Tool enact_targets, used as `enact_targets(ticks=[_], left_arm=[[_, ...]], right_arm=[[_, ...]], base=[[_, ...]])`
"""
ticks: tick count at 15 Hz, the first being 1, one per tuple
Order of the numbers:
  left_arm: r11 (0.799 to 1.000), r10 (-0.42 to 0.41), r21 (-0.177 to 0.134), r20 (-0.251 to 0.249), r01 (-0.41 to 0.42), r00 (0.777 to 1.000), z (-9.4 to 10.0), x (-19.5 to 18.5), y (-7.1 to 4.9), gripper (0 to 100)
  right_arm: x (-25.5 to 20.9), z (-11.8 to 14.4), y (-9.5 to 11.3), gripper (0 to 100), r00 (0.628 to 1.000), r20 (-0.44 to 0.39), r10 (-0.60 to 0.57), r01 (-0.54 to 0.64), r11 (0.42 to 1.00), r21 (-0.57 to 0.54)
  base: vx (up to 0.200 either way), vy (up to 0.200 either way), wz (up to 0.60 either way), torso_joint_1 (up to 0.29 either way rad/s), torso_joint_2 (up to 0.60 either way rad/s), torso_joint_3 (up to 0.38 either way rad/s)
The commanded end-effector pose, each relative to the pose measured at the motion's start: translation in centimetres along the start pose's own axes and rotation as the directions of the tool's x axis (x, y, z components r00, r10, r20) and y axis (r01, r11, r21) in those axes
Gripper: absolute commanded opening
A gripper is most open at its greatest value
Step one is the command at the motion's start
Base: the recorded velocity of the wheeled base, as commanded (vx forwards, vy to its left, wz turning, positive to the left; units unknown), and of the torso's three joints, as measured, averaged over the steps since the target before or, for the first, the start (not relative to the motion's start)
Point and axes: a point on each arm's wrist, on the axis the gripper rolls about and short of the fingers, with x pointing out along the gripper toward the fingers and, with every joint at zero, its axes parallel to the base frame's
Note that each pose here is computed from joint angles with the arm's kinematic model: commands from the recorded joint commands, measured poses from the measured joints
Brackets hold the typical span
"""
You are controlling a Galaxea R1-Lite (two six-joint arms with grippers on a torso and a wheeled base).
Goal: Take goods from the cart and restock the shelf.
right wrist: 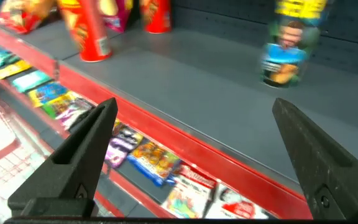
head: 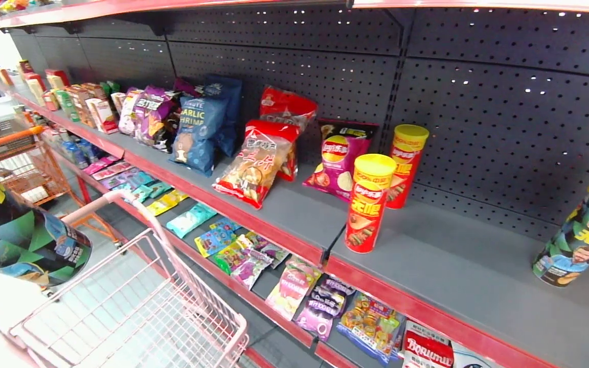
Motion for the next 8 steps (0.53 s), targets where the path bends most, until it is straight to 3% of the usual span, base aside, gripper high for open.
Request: enact_targets(ticks=[1,8], left_arm=[[1.0,0.0,-0.003,-0.008,0.0,1.0,-0.06,0.17,0.06,0],[1.0,-0.006,-0.009,-0.022,0.005,1.0,-0.22,0.5,0.15,0]], right_arm=[[0.01,-0.01,0.0,100,1.0,-0.002,0.002,-0.002,1.0,0.0],[0.01,0.01,0.01,100,1.0,-0.001,0.01,-0.01,1.0,0.0]], base=[[0.0,0.0,-0.6,0.002,-0.01,0.002],[0.0,0.0,-0.6,0.005,0.0,0.0]])
